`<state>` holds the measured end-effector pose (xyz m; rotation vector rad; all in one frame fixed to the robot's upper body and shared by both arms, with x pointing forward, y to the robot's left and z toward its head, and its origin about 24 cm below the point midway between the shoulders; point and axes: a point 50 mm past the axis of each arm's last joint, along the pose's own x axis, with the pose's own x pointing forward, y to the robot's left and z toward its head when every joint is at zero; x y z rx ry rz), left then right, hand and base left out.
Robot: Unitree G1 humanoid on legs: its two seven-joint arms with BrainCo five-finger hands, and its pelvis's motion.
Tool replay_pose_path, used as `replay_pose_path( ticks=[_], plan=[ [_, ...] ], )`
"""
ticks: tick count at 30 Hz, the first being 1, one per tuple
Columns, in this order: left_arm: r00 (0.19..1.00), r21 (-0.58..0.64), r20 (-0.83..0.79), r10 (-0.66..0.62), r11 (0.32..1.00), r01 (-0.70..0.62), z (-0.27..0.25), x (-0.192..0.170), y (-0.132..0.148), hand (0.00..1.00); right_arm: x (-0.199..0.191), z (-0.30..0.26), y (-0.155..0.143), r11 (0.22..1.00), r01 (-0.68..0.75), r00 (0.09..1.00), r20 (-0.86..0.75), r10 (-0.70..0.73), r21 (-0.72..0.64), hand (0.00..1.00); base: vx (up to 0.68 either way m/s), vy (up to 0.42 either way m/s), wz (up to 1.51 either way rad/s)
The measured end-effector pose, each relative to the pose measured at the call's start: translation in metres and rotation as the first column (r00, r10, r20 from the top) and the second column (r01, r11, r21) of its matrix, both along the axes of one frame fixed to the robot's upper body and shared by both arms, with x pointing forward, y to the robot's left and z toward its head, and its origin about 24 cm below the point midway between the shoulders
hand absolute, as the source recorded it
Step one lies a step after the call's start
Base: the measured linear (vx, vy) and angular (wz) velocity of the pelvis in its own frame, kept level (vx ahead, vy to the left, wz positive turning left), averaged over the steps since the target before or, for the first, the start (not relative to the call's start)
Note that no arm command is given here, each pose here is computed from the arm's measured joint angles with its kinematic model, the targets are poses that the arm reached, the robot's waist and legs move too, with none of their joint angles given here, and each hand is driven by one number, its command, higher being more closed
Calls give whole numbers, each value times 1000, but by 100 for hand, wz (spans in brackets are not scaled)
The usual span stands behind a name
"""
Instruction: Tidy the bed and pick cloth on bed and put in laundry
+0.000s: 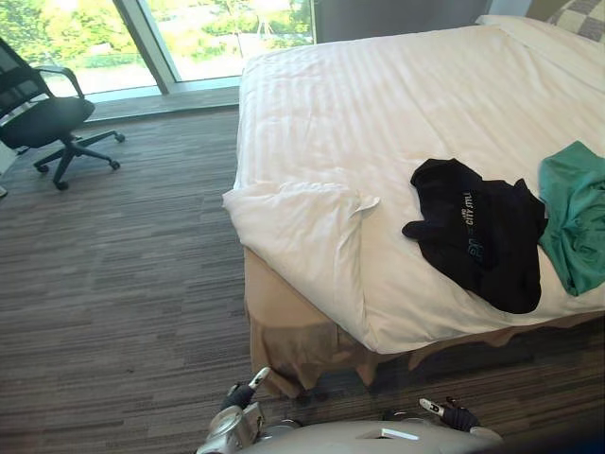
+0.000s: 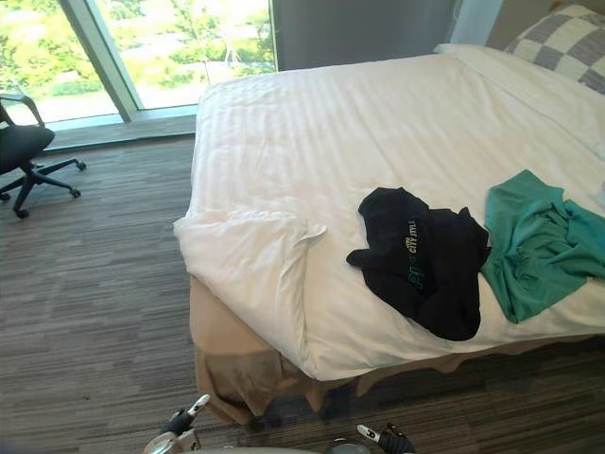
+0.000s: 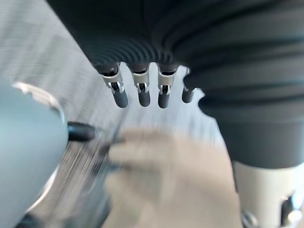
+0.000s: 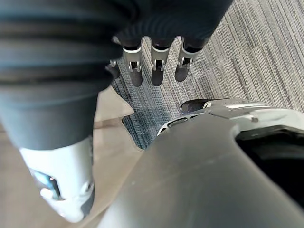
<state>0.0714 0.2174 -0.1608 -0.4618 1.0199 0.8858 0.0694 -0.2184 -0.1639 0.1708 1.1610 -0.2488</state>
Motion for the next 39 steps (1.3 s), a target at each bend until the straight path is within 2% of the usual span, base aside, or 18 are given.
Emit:
replay_pose_path(
  ticks=[2,4,5,7,8,10,11,13,15,19,23,24,25,28,31,34,37,39],
  plan=[
    [976,51,27,217,975,-218,4,-11,18,0,-4,-1,0,1000,6,1000,-14,-6,3,0,-113,-4,20],
    [875,113,114,471,868,-483,14,-24,44,0,-6,-1,0,1000,14,1000,-23,-13,17,0,-81,9,26],
    [846,120,138,515,839,-530,16,-26,48,0,-6,-1,0,1000,16,1000,-24,-16,20,0,-58,17,28],
    [677,144,268,686,666,-732,30,-35,72,0,-5,-1,-2,999,35,999,-17,-34,35,0,4,24,15],
    [641,152,294,709,627,-764,34,-38,78,0,-5,-1,-3,999,36,999,-16,-35,38,0,34,18,11],
    [494,215,448,745,446,-869,61,-43,109,0,-4,0,-4,997,52,999,-13,-52,52,0,61,11,21],
    [484,243,480,732,419,-875,69,-42,115,0,-3,0,-5,997,57,998,-12,-57,57,0,89,23,16],
    [449,332,656,606,303,-893,115,-28,146,0,-1,1,-7,996,55,998,-7,-55,68,0,106,22,4],
    [464,380,743,483,267,-886,151,-10,165,0,-1,1,-7,996,54,999,-5,-53,72,0,110,6,9],
    [525,484,838,150,241,-841,231,45,190,0,14,4,-8,996,47,998,32,-50,73,0,111,15,2],
    [553,591,805,-214,211,-778,307,103,184,0,17,6,-10,995,67,996,49,-71,70,0,40,11,-10],
    [562,639,755,-338,192,-744,329,118,180,0,17,5,-11,994,79,996,45,-82,75,0,10,-2,-20],
    [570,667,723,-391,179,-724,337,124,178,0,17,5,-11,994,82,995,45,-86,76,0,4,2,-31],
    [609,805,500,-616,72,-588,351,146,165,0,16,6,-13,993,93,994,46,-97,73,0,-21,-2,-41],
    [537,862,288,-793,-30,-505,340,163,129,0,6,4,-14,992,108,994,24,-110,69,0,-32,-16,-8],
    [450,893,120,-885,-102,-438,334,174,100,0,-3,3,-17,989,133,991,9,-133,66,0,-48,-6,-10],
    [401,918,16,-916,-145,-368,333,184,87,0,-1,4,-17,989,132,991,19,-134,65,0,-81,-20,-32],
    [359,929,-94,-929,-212,-304,330,195,74,0,-3,3,-17,989,133,991,15,-134,64,0,-78,-23,-19]
  ],
)
